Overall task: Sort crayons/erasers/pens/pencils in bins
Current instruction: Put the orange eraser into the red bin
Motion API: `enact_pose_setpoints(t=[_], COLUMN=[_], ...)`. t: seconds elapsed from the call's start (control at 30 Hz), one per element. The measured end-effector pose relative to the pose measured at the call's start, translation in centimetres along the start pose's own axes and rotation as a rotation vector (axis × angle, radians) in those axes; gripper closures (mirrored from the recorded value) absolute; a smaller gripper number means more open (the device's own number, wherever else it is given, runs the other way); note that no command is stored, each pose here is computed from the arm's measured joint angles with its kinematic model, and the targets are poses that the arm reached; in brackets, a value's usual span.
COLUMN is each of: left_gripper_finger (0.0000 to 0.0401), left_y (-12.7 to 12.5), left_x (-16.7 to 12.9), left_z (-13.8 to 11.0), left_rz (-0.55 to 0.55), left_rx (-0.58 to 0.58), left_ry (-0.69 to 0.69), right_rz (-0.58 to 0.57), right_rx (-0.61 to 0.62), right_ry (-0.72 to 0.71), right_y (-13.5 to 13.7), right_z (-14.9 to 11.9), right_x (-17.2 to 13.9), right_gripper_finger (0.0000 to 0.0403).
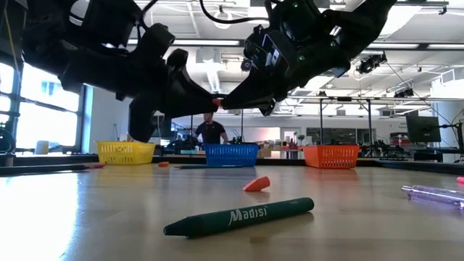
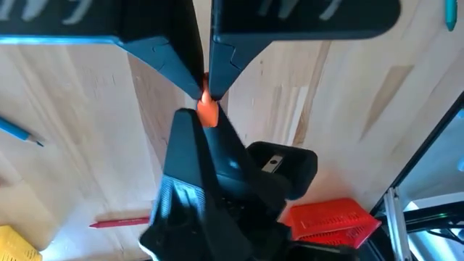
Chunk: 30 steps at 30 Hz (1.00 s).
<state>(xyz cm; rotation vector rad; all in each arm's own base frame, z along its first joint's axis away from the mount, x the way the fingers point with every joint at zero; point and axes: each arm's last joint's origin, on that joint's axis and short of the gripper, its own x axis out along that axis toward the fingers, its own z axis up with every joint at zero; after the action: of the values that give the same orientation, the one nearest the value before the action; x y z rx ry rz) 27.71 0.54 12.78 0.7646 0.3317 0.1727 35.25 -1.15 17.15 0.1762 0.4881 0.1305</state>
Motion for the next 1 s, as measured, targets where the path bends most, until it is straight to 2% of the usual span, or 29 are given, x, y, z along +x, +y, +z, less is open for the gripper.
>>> enact_pose_setpoints(t=[0.2,0.33,0.8,0.9,1.0], left_gripper_finger=[0.0306,0.0305,0.0382,0.0395,0.0398], left_y=[-0.23,-0.17,-0.37,-0.4,-0.41], left_x=[-0.17,-0.19,-0.23,-0.24,-0.25], left_z=[0.51,0.63,0.75,0.77,0.78], left_rz=[0.027,0.035,0.012,0.01,0.009], left_rx=[0.082,0.103,0.109,0.11,0.11], left_ry=[-0.007,-0.017,-0.035,-0.036,-0.037], right_rz=[0.001,0.002,0.037,0.046,0.058], right_rx=[0.0,-0.001,0.035,0.026,0.004], right_ry=[-0.002,-0.002,-0.023,-0.021,-0.024], right_y=[0.0,0.01,0.13,0.34,0.69], right_z=[0.02,0.02,0.26,0.23,0.24], right_x=[0.0,0.0,0.0,0.03,0.09], right_gripper_finger=[0.0402,0.0402,0.0399,0.0382,0.0348])
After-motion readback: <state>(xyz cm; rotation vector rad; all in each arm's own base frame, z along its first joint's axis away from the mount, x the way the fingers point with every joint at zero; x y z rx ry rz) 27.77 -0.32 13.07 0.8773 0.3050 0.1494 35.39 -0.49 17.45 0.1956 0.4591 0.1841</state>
